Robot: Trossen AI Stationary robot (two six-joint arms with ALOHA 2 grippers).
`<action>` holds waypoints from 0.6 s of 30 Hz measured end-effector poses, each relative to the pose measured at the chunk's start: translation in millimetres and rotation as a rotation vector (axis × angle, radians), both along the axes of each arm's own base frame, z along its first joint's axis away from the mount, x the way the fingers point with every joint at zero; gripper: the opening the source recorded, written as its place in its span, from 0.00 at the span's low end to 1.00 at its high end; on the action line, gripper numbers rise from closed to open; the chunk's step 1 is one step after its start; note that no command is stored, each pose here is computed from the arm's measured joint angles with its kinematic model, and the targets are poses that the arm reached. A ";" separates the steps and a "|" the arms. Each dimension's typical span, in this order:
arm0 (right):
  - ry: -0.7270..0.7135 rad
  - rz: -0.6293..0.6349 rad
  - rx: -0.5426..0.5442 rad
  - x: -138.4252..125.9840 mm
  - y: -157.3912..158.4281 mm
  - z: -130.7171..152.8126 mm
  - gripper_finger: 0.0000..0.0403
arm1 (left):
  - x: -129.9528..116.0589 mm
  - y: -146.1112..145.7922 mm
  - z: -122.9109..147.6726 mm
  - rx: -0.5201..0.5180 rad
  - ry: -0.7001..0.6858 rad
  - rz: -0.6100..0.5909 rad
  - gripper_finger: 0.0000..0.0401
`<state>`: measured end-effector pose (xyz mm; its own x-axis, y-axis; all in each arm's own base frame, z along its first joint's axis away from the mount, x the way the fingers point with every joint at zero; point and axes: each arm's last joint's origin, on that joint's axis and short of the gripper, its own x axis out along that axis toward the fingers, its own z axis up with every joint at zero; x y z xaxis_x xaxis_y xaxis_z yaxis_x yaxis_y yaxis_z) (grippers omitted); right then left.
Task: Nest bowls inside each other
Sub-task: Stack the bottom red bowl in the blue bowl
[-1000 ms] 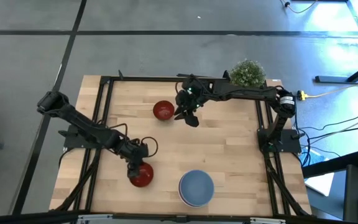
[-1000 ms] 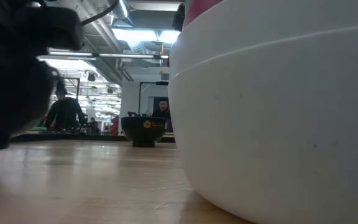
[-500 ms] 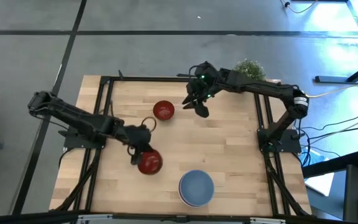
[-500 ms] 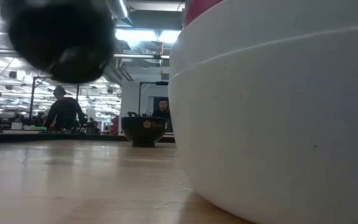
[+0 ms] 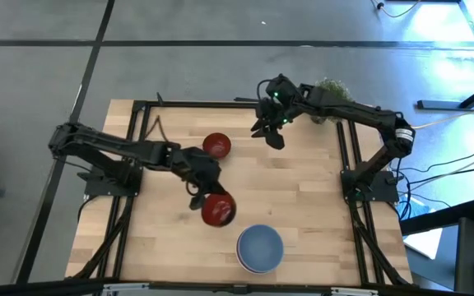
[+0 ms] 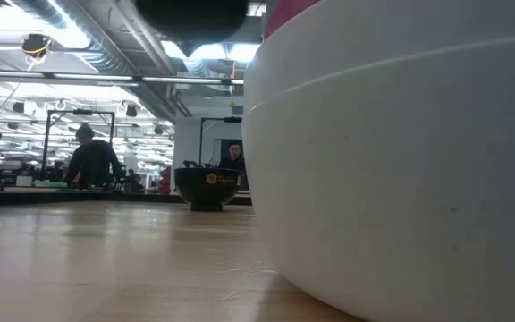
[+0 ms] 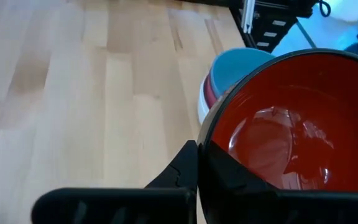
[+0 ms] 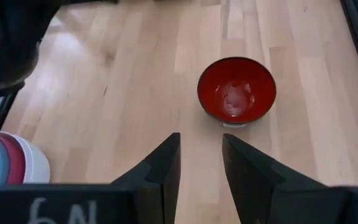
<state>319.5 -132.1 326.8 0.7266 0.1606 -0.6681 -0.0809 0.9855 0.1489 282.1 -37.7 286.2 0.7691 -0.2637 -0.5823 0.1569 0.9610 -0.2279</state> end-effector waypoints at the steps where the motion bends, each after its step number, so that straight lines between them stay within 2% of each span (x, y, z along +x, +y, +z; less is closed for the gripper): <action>1: -0.004 0.004 0.004 -1.4 -2.7 0.0 0.30 | 6.3 -0.8 0.5 0.004 0.002 -0.009 0.00; 6: -0.025 0.047 0.042 -10.5 -17.0 -3.5 0.30 | 38.8 -0.6 -1.0 -0.003 0.016 -0.012 0.00; 11: -0.042 0.069 0.056 -25.6 -22.8 -31.1 0.30 | 63.6 2.2 -5.7 -0.005 0.033 0.000 0.00; 14: -0.081 0.085 0.068 -40.7 -17.1 -50.6 0.28 | 71.6 4.1 -3.6 -0.009 0.026 0.003 0.00; 18: -0.177 0.069 0.047 -66.9 -3.7 -62.1 0.24 | 77.0 8.7 0.6 -0.021 -0.008 0.014 0.00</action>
